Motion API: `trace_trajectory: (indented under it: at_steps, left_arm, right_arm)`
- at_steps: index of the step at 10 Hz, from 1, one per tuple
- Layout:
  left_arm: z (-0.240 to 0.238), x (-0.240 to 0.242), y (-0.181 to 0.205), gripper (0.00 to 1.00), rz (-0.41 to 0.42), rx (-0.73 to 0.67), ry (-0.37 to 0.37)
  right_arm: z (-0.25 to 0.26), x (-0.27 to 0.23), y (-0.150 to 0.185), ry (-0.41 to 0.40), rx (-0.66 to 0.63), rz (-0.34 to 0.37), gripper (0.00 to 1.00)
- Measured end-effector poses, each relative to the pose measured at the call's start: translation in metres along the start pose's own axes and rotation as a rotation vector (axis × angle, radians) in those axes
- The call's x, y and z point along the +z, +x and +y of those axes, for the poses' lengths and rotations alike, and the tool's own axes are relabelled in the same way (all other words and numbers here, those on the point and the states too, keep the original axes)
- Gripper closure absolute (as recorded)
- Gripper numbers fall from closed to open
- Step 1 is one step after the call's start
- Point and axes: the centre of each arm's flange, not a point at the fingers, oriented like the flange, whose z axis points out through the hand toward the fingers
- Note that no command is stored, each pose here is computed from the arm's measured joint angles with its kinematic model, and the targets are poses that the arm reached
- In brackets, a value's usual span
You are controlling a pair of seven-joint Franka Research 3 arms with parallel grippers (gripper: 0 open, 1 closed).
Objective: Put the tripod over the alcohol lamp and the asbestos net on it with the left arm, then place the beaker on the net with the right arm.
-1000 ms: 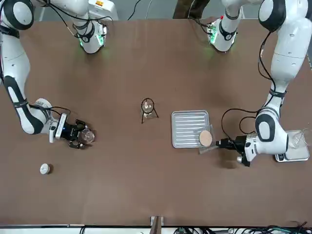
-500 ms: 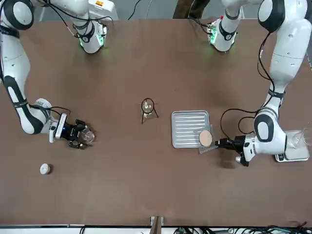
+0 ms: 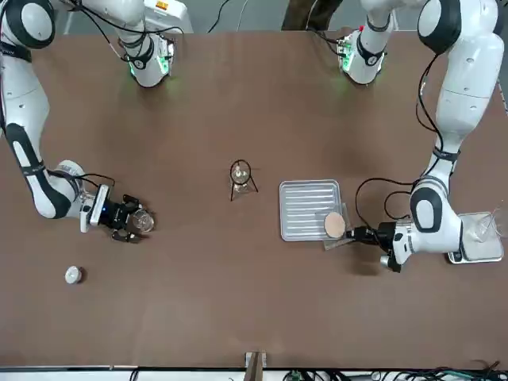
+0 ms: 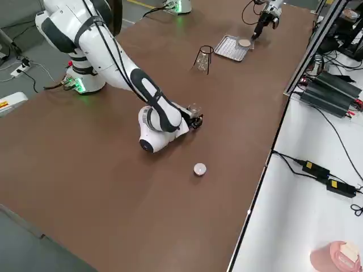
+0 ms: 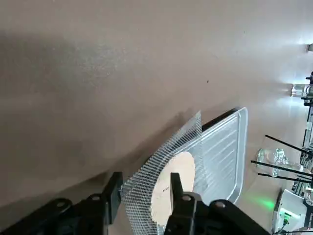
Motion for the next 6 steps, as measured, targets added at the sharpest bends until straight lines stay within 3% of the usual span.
trace_trajectory:
  at_steps: [3,6]
  left_arm:
    - [0.0,-0.0022,0.0011,0.65,0.004,0.006,0.001]
    - [0.0,-0.0036,0.0019,0.89,0.007,0.015,0.002]
  right_arm:
    - [0.0,0.0,0.0,0.0,0.0,0.0,0.19]
    - [0.0,0.0,0.0,0.0,0.0,0.0,0.19]
